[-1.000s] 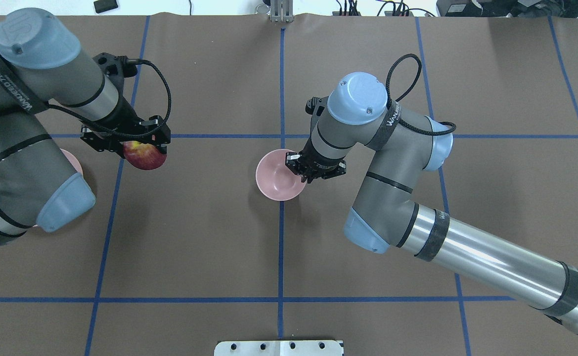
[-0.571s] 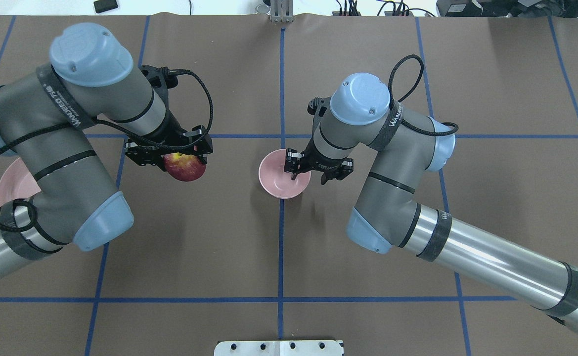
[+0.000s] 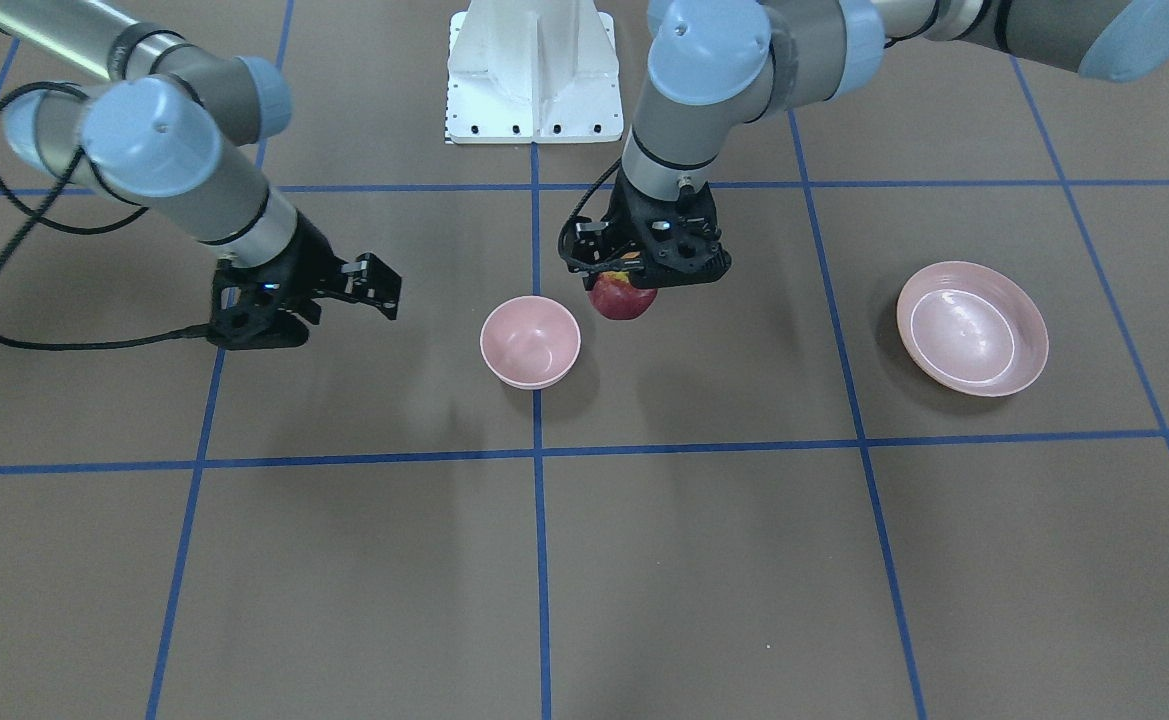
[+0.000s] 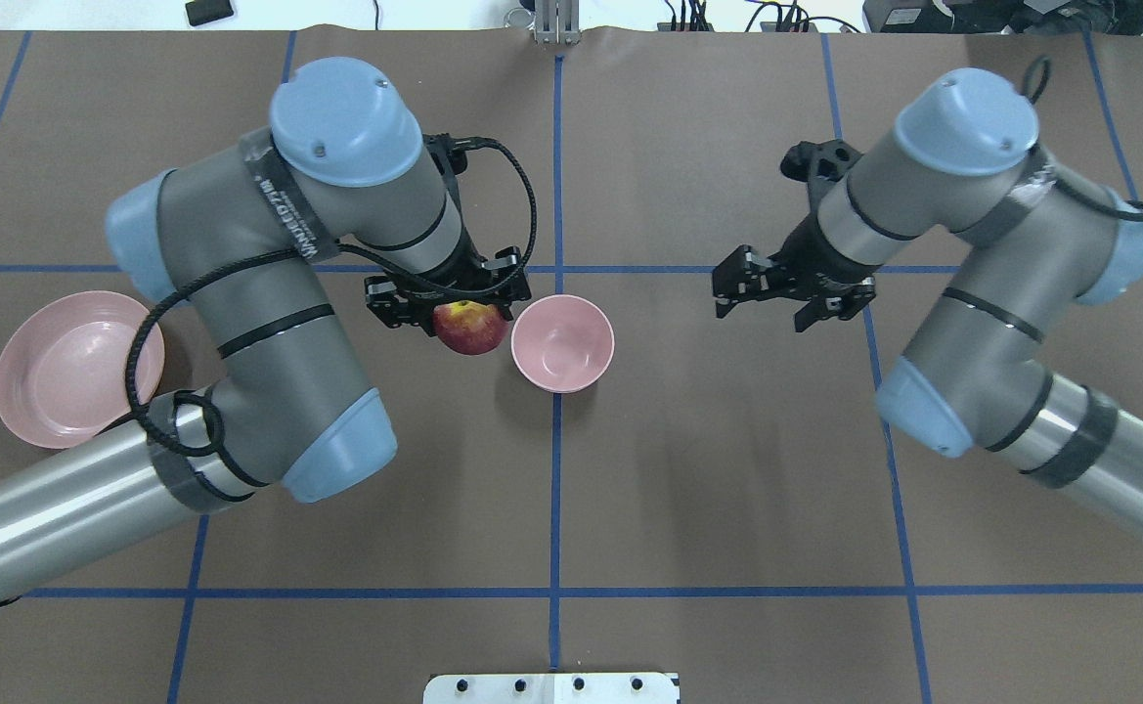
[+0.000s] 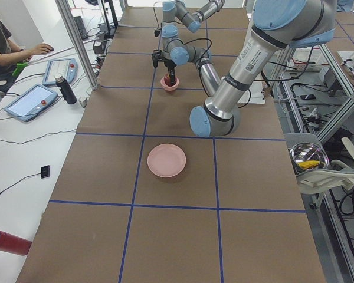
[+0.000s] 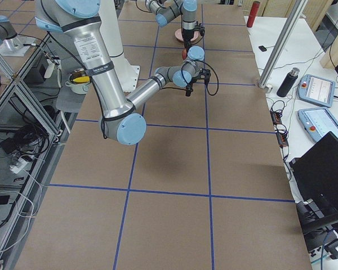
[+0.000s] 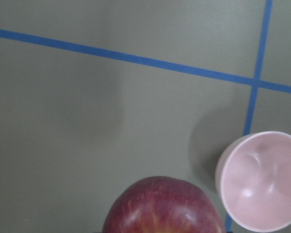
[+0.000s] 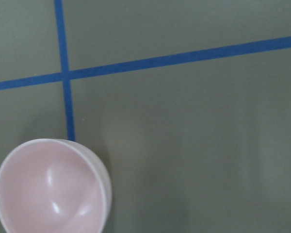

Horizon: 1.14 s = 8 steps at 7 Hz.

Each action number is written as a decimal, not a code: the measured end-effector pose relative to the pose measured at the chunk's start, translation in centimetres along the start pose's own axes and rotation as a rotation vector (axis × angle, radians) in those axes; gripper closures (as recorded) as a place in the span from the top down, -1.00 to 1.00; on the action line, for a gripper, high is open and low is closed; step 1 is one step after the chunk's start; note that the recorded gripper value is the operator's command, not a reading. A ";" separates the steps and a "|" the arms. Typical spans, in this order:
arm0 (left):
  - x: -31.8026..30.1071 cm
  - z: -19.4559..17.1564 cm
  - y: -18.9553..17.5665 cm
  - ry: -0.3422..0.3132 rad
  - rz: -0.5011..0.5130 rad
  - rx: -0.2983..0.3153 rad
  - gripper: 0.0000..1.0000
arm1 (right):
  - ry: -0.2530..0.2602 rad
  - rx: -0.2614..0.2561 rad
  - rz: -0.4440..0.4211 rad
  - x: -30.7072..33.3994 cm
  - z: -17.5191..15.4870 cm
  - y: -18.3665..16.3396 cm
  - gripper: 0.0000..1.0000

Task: Move apple from plate to bowl
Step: 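Lower the apple into the small pink bowl and open the left gripper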

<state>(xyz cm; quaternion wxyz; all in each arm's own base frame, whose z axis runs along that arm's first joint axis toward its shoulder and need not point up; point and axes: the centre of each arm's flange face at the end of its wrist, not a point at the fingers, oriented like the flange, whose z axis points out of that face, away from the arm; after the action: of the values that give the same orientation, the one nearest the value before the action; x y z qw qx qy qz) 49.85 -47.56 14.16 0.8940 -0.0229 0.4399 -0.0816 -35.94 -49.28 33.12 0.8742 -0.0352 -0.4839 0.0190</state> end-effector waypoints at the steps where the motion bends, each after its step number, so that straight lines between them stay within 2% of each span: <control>1: 2.7 1.1 -0.1 -0.014 0.001 0.009 -1.00 | 0.009 -0.006 -0.035 5.1 -1.8 -0.4 1.00; 4: 7.0 5.3 0.1 -0.029 0.028 0.048 -1.00 | 0.043 -0.009 -0.090 12.9 -3.0 0.1 1.00; 6: 7.4 7.9 -0.4 -0.026 0.038 0.046 -0.77 | 0.042 0.001 -0.095 14.2 -3.4 0.1 1.00; 7: 7.4 8.5 -0.2 -0.027 0.040 0.043 -0.24 | 0.040 0.003 -0.097 14.3 -3.5 0.1 1.00; 8: 7.4 8.8 0.0 -0.029 0.042 0.040 0.13 | 0.039 0.003 -0.098 14.3 -3.5 0.1 1.00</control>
<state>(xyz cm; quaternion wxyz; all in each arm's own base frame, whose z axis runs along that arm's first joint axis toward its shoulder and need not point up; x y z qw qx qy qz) 61.23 -49.11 13.73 0.9021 0.0031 0.4255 -0.0715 -25.40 -48.36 43.35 0.8835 -0.0104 -0.4677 -0.0236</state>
